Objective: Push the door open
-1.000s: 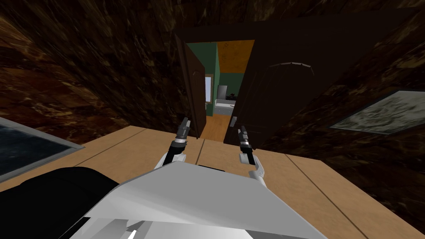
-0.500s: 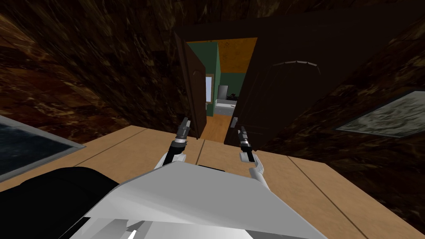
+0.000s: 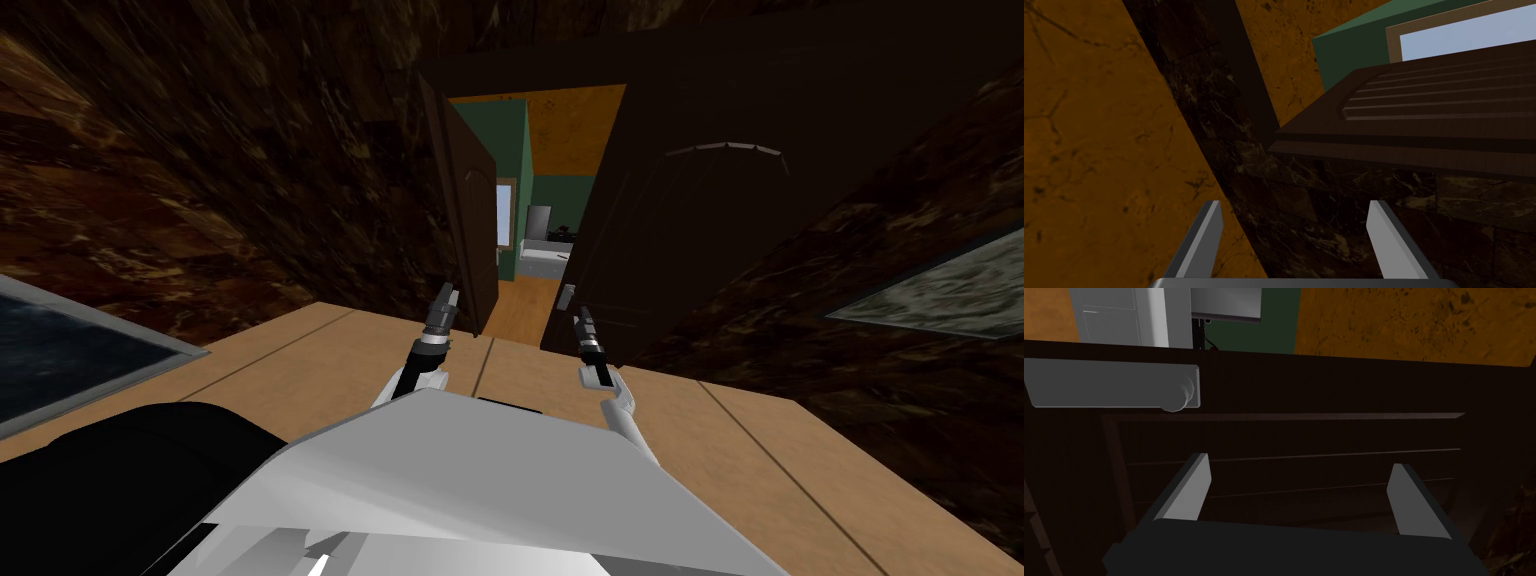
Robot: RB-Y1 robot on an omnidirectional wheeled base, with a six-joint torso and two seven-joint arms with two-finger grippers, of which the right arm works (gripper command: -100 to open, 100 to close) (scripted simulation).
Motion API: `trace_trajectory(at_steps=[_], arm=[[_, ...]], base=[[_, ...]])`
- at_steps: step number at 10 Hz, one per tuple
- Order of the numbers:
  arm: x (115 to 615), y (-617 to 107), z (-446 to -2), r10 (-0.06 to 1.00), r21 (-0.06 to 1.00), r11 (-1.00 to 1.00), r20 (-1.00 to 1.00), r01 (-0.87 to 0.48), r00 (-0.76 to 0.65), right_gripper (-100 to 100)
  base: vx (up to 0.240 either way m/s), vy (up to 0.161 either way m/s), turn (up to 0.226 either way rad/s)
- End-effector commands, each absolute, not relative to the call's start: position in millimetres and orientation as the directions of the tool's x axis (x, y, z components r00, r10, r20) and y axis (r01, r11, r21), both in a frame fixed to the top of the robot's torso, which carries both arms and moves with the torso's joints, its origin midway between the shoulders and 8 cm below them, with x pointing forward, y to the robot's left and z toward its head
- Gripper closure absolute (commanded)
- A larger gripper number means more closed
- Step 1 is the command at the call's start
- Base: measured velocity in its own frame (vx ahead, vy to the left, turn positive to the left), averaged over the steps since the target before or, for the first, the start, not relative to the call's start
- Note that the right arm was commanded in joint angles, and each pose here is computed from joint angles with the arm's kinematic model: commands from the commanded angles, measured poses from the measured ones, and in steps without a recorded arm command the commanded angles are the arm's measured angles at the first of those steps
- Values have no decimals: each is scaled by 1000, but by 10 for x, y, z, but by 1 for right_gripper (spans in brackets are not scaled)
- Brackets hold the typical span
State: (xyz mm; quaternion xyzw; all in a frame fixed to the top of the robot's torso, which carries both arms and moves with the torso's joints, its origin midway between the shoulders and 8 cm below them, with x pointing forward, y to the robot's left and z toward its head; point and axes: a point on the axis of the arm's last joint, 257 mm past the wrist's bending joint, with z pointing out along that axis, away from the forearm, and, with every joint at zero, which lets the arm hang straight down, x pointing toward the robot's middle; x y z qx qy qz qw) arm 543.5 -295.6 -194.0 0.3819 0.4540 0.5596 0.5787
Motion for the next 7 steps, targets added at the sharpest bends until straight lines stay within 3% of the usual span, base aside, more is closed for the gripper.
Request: trace_trajectory(at_steps=[1,7], arm=[[5513,-3027,-1990,995,955,77,-91,-286,-37,-100],[5671,-3258,-2284,997,976,64,-69,-206,-18,-100]], base=[[58,1,25],[48,-3,20]])
